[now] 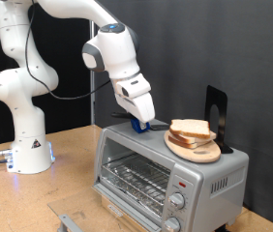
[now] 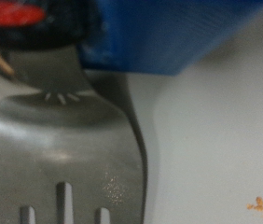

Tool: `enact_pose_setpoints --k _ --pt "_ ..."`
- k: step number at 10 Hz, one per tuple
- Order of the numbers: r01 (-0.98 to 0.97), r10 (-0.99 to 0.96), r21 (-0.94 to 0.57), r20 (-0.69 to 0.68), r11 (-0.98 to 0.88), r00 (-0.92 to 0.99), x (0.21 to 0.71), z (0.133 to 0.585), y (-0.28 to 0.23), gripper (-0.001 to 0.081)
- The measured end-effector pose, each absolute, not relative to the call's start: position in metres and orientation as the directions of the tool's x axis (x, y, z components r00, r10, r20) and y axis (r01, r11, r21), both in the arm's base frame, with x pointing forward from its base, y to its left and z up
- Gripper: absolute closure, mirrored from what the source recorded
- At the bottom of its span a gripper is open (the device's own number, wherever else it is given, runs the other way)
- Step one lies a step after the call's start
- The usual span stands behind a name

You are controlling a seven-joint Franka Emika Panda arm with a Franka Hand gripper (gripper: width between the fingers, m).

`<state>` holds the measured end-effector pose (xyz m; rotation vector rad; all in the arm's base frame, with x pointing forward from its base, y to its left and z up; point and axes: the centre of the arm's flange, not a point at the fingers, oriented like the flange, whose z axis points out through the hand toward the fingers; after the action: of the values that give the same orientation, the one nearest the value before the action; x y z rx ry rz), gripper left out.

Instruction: Make a piece of toast with the oven

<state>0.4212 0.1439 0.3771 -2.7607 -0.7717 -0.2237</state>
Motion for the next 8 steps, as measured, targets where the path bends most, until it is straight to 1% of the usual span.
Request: enact_pose_setpoints --k 1,5,8 --pt "0.527 0.486 -0.212 0.217 -0.823 0.847 0.421 0.377 0.144 0.0357" --pt "0.501 0.459 -0.225 0.213 -0.836 0.862 0.421 0.378 0.144 0.0357" --pt "0.460 0.404 -0.294 0.234 -0.837 0.884 0.418 0.401 0.141 0.0356"
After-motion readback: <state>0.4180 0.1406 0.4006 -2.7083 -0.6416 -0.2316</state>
